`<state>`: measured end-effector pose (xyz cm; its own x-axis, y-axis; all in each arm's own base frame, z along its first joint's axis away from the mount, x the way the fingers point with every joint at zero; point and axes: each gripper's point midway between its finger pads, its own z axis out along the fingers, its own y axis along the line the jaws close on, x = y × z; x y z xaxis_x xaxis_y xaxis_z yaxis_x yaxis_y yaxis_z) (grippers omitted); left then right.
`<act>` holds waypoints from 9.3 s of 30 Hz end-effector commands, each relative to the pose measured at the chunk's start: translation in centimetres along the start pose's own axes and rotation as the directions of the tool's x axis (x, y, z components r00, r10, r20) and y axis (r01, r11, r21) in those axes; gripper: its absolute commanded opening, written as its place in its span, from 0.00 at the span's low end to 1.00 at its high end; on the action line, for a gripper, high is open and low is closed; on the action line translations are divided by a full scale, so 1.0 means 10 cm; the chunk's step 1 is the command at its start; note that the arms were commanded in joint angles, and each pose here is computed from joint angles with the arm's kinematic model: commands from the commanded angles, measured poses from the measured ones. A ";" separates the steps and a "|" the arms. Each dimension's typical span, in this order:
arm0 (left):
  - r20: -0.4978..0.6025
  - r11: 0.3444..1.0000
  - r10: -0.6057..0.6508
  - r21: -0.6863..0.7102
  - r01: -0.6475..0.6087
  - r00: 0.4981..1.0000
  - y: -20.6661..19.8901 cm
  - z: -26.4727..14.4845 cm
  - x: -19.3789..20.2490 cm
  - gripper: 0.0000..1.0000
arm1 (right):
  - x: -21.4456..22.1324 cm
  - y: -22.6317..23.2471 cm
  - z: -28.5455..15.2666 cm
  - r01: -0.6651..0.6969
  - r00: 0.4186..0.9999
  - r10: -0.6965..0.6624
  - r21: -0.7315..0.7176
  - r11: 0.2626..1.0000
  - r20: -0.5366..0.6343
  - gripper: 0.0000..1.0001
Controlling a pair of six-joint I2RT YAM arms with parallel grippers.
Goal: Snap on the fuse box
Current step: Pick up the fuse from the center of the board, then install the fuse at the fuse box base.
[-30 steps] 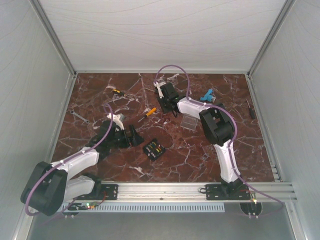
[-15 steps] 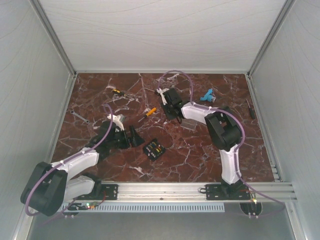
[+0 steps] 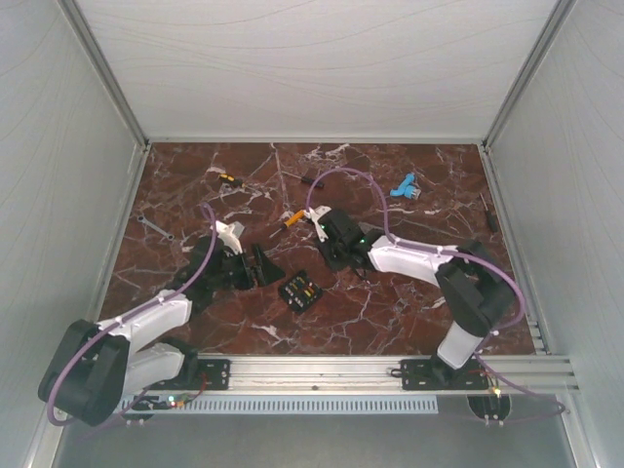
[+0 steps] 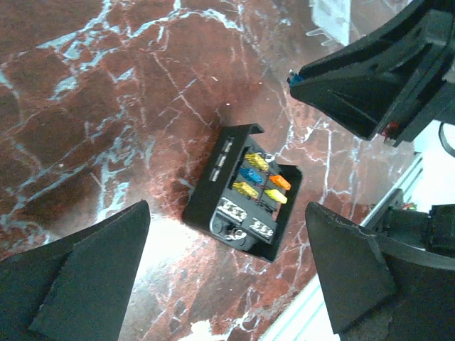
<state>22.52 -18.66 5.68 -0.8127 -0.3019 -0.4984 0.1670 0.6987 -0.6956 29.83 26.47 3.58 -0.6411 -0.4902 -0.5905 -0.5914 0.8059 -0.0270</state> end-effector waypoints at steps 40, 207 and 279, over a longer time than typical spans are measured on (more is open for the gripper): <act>-0.042 0.901 -0.216 0.377 0.216 0.975 -1.05 0.19 -0.30 0.31 | -0.53 1.00 -0.94 0.254 0.866 -0.081 -0.295 0.921 0.493 0.17; -0.223 0.969 -0.148 0.164 0.187 0.964 -0.07 0.23 0.26 0.33 | 0.19 1.25 -0.42 0.157 0.944 -0.213 -0.227 0.961 -0.252 0.00; -0.258 0.951 -0.197 0.183 0.248 0.946 -0.06 0.22 0.33 0.36 | 0.12 1.17 -0.42 0.193 0.951 -0.210 -0.097 0.976 -0.226 0.20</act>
<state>20.39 -21.26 2.48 -0.9517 -0.2599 -0.1634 0.0138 0.4954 -0.8686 19.74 33.81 4.50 -0.5987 -0.7331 -0.3227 -0.7617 0.6457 -0.0535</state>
